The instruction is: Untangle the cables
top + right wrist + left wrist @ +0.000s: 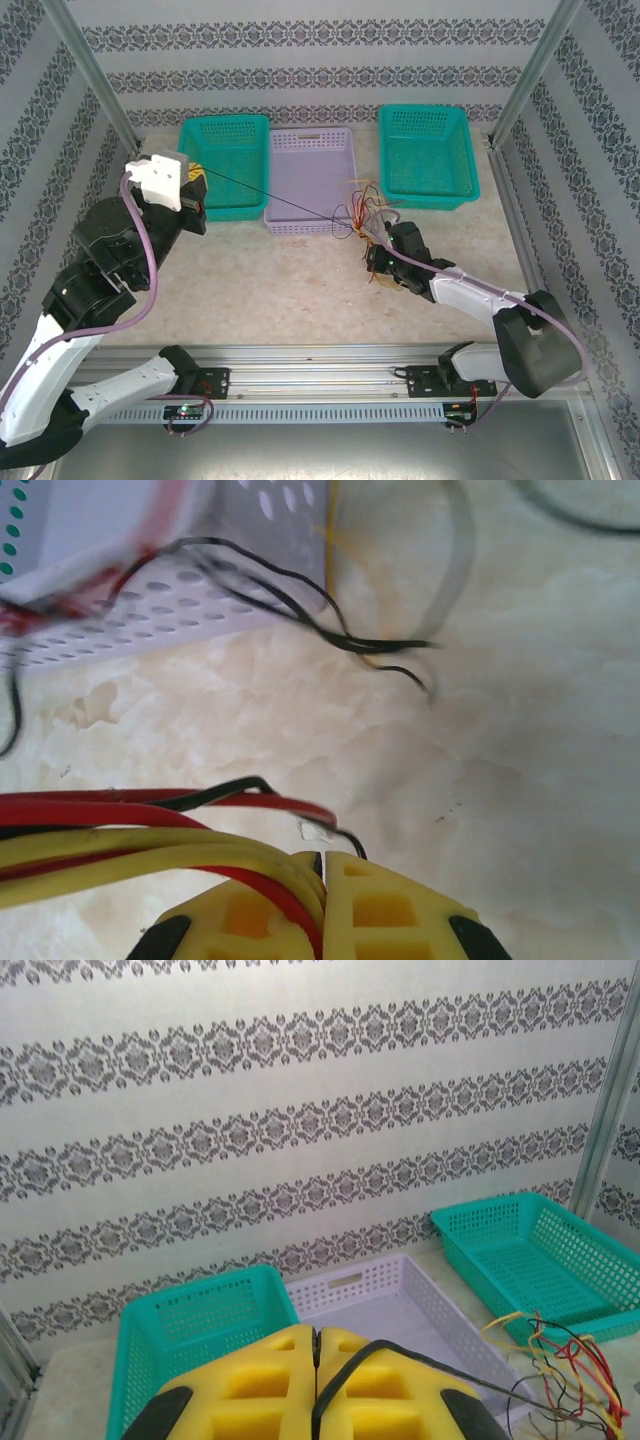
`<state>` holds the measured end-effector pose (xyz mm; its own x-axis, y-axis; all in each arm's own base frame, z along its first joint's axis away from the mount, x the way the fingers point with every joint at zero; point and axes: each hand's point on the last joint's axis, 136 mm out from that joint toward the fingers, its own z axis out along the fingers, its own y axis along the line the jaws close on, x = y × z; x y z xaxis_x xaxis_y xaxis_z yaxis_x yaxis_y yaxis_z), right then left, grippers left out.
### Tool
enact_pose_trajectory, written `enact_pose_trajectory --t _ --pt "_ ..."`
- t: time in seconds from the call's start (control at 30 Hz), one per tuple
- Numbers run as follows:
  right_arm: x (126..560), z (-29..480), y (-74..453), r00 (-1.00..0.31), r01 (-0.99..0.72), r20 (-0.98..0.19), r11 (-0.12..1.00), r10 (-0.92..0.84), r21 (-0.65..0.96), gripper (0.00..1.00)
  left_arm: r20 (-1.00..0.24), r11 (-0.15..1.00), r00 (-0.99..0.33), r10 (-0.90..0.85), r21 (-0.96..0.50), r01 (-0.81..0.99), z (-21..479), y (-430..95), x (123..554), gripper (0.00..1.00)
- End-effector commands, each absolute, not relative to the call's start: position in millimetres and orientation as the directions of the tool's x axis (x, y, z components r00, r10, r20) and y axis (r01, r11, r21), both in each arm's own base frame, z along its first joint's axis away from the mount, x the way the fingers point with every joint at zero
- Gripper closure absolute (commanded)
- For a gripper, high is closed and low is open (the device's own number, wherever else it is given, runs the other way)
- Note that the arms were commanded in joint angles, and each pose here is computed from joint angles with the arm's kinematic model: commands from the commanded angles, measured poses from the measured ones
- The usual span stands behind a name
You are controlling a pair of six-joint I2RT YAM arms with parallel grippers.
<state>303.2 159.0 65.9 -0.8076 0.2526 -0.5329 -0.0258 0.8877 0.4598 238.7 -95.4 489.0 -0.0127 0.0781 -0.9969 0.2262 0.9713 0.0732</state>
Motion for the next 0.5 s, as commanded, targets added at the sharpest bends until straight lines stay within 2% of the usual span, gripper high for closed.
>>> enact_pose_trajectory --t 0.0,0.23,0.47 --pt "266 15 114 -0.882 0.188 -0.363 0.930 0.301 0.316 1.00 -0.964 0.994 0.251 -0.084 -0.064 0.085 581 -37 199 1.00" --pt "269 14 103 -0.867 0.267 -0.316 0.895 0.385 0.358 1.00 -0.955 0.998 0.290 -0.055 -0.044 0.045 599 -21 185 1.00" --pt "270 25 94 -0.867 0.245 -0.361 0.924 0.344 0.293 1.00 -0.961 0.999 0.274 -0.024 -0.015 0.036 601 -22 187 1.00"
